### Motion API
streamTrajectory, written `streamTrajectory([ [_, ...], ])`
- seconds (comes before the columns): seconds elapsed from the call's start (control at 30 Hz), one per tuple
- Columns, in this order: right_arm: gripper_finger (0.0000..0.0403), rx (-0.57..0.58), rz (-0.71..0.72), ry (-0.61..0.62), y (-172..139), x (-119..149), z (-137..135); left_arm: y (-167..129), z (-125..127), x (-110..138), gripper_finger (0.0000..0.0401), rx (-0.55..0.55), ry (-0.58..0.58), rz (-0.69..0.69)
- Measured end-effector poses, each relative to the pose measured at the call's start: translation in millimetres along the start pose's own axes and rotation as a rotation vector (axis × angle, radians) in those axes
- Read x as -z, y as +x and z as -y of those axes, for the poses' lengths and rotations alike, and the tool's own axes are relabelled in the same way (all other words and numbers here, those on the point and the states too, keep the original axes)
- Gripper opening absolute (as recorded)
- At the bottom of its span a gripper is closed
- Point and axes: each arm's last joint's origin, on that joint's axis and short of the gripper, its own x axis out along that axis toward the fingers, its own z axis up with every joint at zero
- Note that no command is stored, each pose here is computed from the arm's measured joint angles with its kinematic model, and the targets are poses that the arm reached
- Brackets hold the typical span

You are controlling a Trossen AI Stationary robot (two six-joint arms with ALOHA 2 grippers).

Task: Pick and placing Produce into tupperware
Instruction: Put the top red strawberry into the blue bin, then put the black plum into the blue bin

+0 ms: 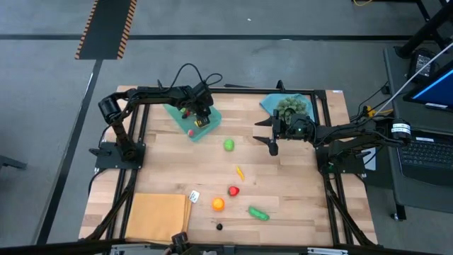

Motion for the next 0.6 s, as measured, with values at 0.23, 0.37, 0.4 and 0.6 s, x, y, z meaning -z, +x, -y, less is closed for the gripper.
streamTrajectory([
  [0.23, 0.028, 0.001, 0.0, 0.0, 0, 0, 0, -2, 0, 0, 0.0186, -0.001, 0.008, 0.006],
  [0.37, 0.028, 0.001, 0.0, 0.0, 0, 0, 0, -13, -1, -2, 0.0184, -0.008, 0.007, 0.035],
  [0.4, 0.028, 0.001, 0.0, 0.0, 0, 0, 0, -18, -2, -3, 0.0185, -0.011, 0.007, 0.048],
  [0.6, 0.028, 0.004, 0.0, 0.0, 0, 0, 0, -63, -5, -4, 0.019, -0.035, 0.007, 0.143],
])
